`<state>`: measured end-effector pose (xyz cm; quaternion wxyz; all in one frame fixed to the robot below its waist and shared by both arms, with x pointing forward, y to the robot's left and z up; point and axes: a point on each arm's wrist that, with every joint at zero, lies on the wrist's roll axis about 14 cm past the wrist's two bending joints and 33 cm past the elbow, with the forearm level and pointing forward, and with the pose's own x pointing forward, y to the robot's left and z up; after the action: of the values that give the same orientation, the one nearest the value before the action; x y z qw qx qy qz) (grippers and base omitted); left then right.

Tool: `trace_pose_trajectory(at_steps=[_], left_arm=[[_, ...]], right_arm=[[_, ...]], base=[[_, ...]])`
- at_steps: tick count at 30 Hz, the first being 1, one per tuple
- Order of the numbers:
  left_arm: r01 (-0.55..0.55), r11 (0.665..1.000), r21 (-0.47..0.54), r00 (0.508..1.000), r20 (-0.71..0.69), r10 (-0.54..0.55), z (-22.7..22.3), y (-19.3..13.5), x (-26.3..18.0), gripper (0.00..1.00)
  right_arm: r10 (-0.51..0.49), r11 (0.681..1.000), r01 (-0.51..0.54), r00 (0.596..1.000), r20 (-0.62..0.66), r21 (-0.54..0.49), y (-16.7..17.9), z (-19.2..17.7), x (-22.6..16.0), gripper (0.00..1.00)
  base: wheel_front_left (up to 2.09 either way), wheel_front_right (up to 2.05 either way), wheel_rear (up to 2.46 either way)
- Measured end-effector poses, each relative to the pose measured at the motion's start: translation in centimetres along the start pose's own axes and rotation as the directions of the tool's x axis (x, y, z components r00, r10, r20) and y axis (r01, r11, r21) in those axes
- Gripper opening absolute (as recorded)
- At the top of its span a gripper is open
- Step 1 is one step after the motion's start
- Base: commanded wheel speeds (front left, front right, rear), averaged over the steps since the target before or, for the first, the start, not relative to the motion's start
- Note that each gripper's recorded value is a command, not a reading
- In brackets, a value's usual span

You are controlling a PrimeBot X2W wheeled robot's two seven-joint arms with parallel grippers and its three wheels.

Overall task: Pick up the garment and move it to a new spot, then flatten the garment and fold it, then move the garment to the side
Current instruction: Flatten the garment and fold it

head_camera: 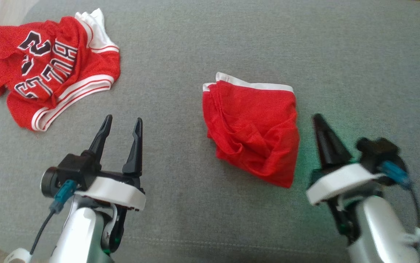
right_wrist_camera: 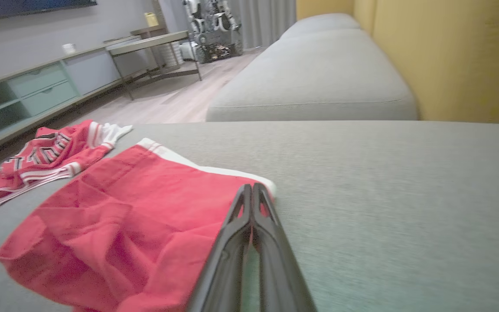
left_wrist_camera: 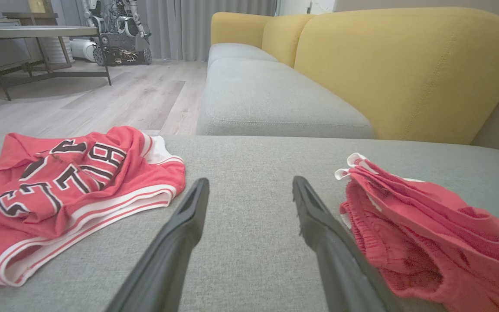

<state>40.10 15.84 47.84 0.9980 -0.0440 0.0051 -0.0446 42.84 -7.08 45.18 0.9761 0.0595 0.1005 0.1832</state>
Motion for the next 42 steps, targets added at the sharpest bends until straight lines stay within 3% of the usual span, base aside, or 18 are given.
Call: trace_pose_trajectory(at_steps=[8, 16, 31, 36, 41, 42], left_arm=[[-0.03, 1.0, 0.004, 1.0, -0.009, 0.03, -0.2, 1.0, -0.3, 1.0], [-0.044, 0.999, -0.001, 0.999, -0.01, 0.044, -0.3, 1.3, -0.1, 1.0], [-0.023, 1.0, -0.01, 1.0, -0.016, 0.023, -0.6, 0.7, 0.4, 1.0], [-0.013, 1.0, -0.013, 1.0, -0.004, 0.013, -0.3, 0.3, 0.7, 1.0], [-0.006, 1.0, -0.007, 1.0, 0.013, 0.006, 0.3, 0.3, 0.9, 1.0], [-0.002, 1.0, -0.006, 1.0, 0.016, 0.002, 0.4, 0.2, 0.9, 1.0]], right_arm=[[0.192, 0.979, -0.187, 0.979, -0.069, 0.076, 6.0, -2.6, 2.7, 0.0], [0.346, 0.938, -0.334, 0.925, -0.16, 0.097, 10.9, -5.5, 2.9, 0.0], [0.468, 0.884, -0.458, 0.855, -0.225, 0.097, 14.7, -7.7, 0.3, 0.0], [0.468, 0.884, -0.46, 0.87, -0.155, 0.083, 14.7, -5.5, 0.4, 0.0], [0.363, 0.929, -0.363, 0.932, 0.012, 0.067, 11.5, -0.7, 1.5, 0.0], [0.333, 0.94, -0.335, 0.942, 0.04, 0.063, 10.5, 0.1, 1.5, 0.18]], base=[[0.0, 0.0, 0.0], [0.0, 0.0, 0.0], [0.0, 0.0, 0.0], [0.0, 0.0, 0.0], [0.0, 0.0, 0.0], [0.0, 0.0, 0.0]])
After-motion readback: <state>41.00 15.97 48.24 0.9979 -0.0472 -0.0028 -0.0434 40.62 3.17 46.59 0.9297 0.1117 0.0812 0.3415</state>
